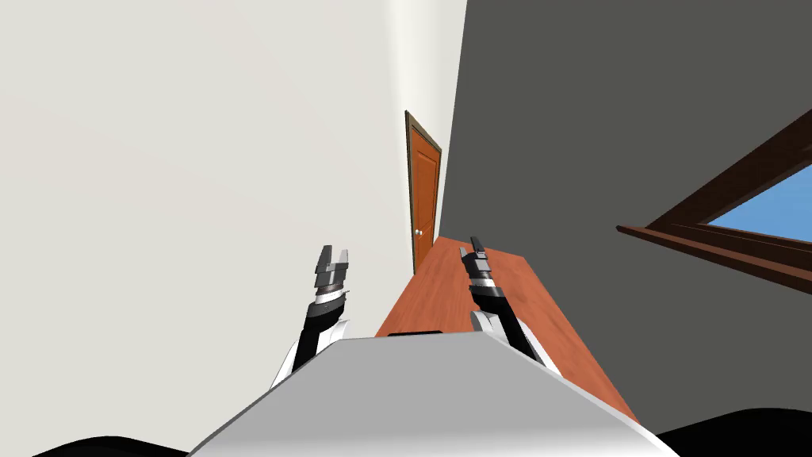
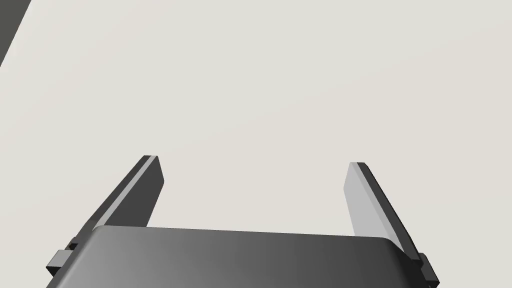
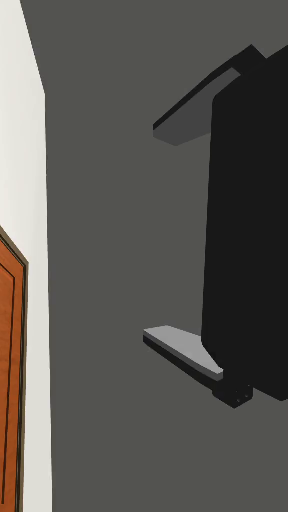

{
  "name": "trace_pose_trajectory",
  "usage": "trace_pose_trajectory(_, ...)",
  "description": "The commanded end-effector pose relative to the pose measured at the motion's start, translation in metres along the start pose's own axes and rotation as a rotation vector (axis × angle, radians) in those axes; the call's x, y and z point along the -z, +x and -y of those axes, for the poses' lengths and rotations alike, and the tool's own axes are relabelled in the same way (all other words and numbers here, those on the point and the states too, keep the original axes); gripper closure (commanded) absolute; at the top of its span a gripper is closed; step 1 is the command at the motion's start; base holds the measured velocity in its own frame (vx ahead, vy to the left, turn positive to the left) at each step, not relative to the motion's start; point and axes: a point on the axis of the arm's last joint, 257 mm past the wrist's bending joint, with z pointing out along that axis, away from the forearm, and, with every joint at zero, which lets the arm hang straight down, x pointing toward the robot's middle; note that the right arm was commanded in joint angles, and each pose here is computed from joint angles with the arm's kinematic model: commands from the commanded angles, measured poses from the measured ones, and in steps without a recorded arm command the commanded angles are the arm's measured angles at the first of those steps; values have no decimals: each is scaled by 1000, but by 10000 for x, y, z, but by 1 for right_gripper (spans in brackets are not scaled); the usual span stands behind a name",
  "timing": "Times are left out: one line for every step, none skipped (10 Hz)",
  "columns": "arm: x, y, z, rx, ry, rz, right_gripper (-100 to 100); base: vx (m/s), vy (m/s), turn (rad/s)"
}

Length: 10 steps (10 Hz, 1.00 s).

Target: Pull the door open

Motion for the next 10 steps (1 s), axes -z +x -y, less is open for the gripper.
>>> trace_pose_trajectory(4,24,68,29,7,-11,-100,3,-157,62)
trace_pose_trajectory(7,41,118,51,12,-19,-100,-46,-209,32)
trace_pose_trajectory(14,70,204,87,20,-33,-100,-29,-207,99)
trace_pose_trajectory(17,81,235,101,23,-38,-100,-28,-171,55)
trace_pose_trajectory(24,107,316,135,30,-50,-100,10,-156,55)
trace_pose_trajectory(28,120,357,152,33,-57,-100,29,-133,82)
trace_pose_trajectory(37,145,438,187,40,-70,-100,50,-147,77)
trace_pose_trajectory(43,161,488,208,44,-77,-100,59,-122,83)
trace_pose_trajectory(50,177,539,229,48,-85,-100,51,-100,67)
trace_pose_trajectory(63,208,639,271,56,-101,-100,62,-120,102)
